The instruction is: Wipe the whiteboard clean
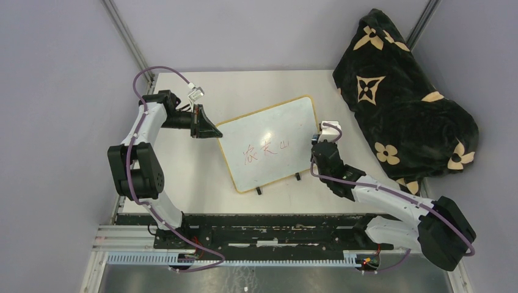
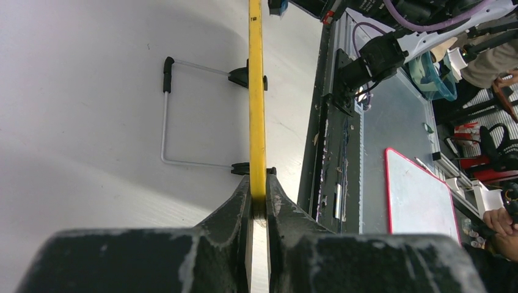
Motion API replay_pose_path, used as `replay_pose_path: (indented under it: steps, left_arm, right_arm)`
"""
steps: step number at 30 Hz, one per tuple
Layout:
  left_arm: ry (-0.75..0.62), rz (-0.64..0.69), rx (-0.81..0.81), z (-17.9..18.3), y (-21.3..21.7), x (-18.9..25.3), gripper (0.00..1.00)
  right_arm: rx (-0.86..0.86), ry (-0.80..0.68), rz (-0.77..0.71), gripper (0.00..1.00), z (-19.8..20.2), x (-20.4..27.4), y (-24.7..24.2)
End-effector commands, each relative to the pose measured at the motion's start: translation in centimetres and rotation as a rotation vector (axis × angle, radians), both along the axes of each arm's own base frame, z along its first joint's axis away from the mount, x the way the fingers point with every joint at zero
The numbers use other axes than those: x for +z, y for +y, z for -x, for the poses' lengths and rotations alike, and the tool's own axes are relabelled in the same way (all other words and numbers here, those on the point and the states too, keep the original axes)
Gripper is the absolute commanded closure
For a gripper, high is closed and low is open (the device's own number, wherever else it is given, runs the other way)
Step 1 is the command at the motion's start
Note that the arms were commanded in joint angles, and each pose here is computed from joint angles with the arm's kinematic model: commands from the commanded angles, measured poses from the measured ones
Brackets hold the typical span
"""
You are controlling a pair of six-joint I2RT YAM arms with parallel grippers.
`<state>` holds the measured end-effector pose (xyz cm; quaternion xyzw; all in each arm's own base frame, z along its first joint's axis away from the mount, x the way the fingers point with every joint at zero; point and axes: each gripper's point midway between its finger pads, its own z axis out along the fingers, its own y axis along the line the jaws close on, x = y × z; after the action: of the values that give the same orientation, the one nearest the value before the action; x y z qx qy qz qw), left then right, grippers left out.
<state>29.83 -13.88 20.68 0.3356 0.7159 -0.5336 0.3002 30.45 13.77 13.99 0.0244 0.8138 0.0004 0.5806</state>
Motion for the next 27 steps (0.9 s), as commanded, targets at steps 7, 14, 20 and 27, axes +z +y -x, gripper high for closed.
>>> replay_pose_path:
  steps: [7, 14, 20, 27]
  left_arm:
    - [-0.063, -0.083, -0.039, -0.1, 0.5, -1.7, 0.97]
    - [-0.059, -0.079, -0.041, -0.2, 0.5, -1.9, 0.97]
    - [-0.059, -0.071, -0.045, -0.1, 0.4, -1.8, 0.97]
    - [-0.057, -0.084, -0.046, 0.1, 0.5, -1.9, 0.97]
  right_arm:
    - [0.125, 0.03, -0.055, 0.99, -0.9, -0.8, 3.6]
    - [0.294, -0.022, -0.125, 0.99, -0.4, 0.7, 6.4]
    - [0.344, -0.039, -0.135, 0.99, -0.8, 1.7, 7.7]
    - [0.145, -0.017, -0.016, 0.99, -2.6, 1.6, 4.6]
